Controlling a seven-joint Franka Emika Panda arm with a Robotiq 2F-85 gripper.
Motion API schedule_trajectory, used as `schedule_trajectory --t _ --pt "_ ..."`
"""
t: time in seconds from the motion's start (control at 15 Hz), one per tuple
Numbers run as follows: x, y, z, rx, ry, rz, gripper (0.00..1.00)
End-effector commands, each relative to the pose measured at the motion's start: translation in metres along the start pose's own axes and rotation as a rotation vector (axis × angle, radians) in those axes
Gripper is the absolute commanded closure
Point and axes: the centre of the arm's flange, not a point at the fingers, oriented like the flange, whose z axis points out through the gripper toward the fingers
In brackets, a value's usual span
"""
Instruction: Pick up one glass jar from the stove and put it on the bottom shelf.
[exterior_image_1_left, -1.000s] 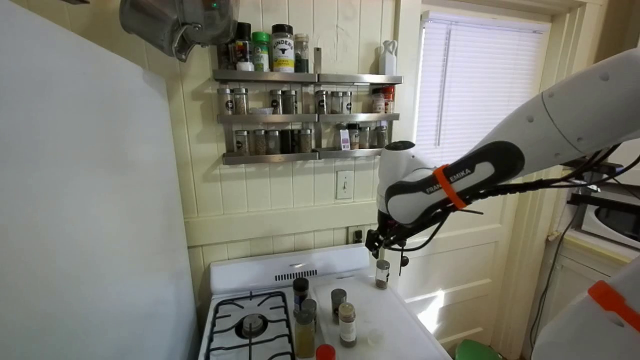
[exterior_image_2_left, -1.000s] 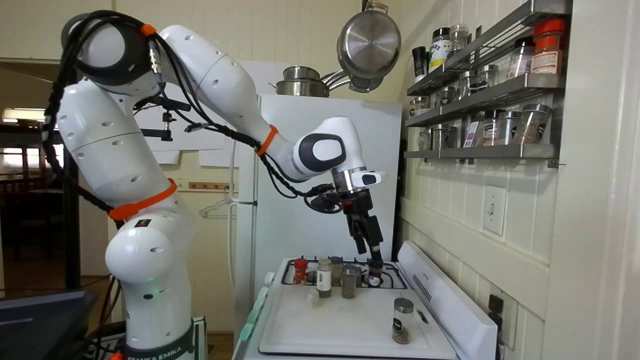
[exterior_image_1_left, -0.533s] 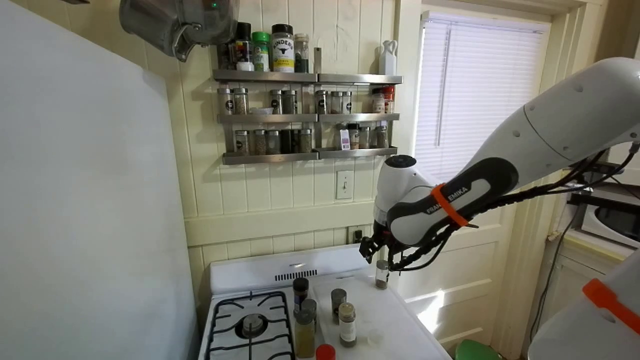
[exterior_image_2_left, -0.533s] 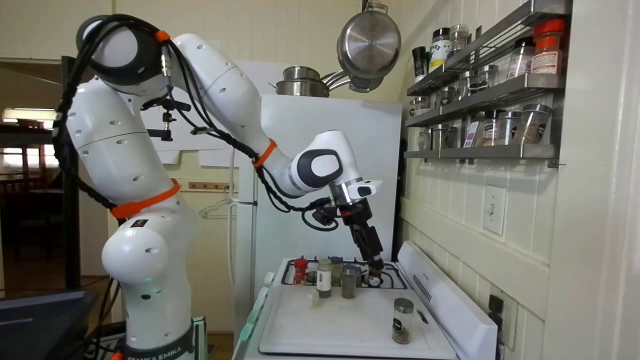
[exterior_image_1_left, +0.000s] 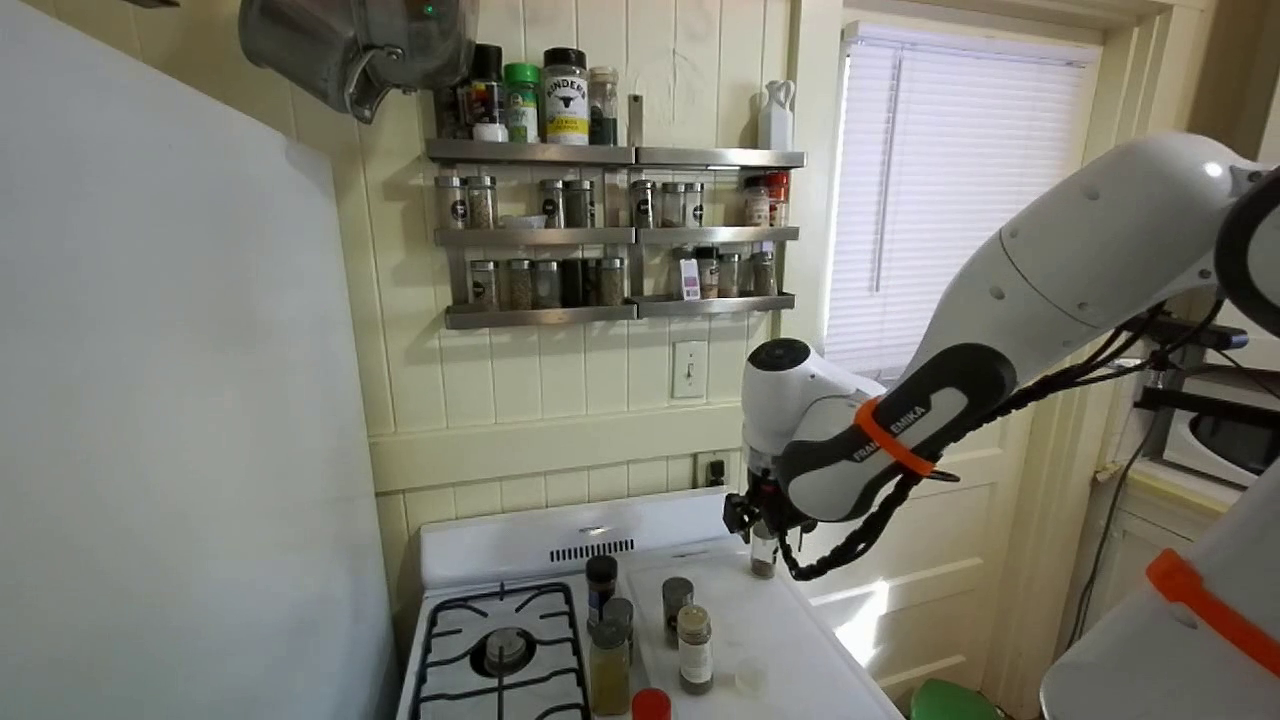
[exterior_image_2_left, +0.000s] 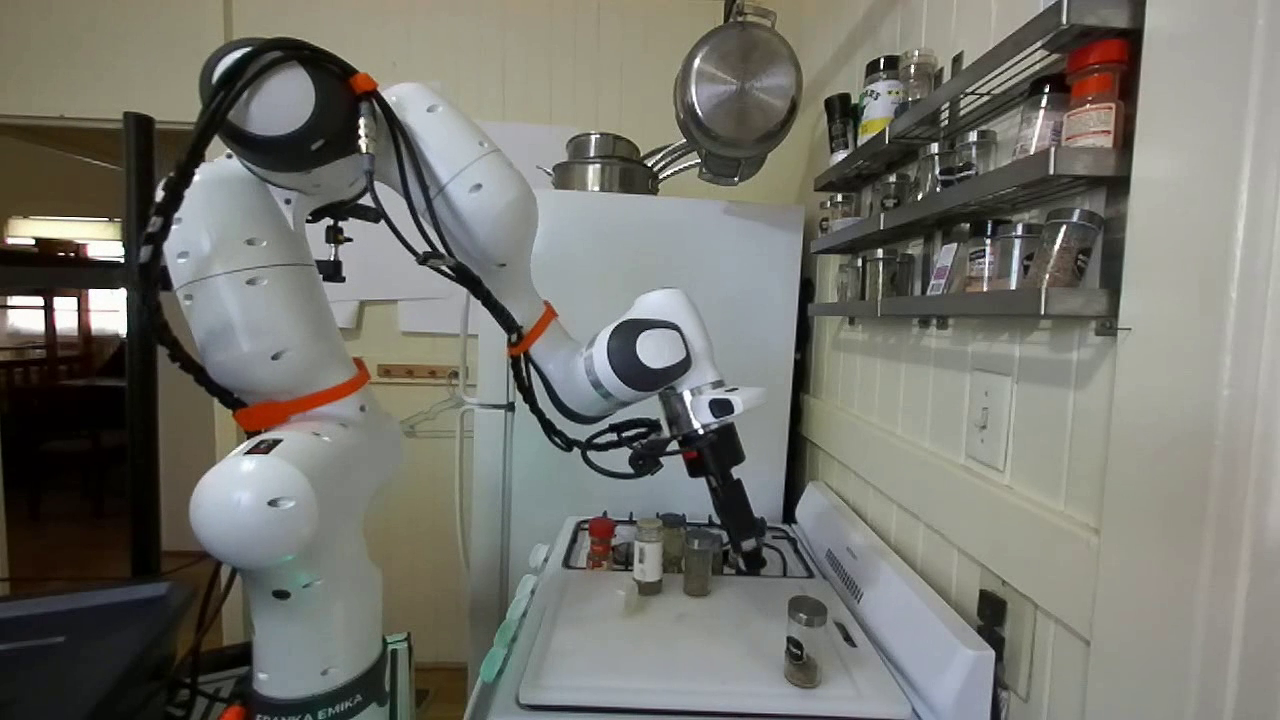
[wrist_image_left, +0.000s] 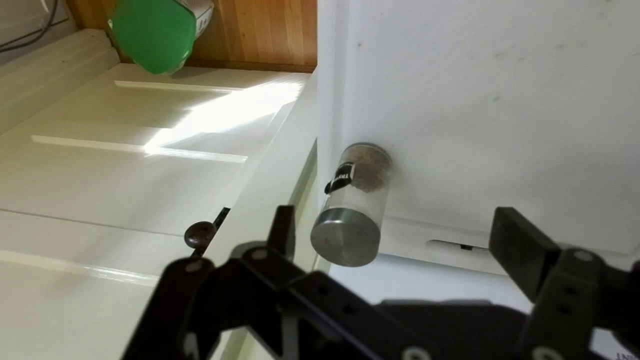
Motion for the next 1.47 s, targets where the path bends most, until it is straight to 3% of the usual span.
schedule_trajectory --t 0.0,0.73,1.4 --pt "-0.005 -0.016 0.025 -0.077 0.053 0.064 0.0" --pt "-0.011 -0.013 0.06 -0.13 0.253 0.228 0.0" --pt "-0.005 -0.024 0.086 -0.127 0.339 0.229 0.0"
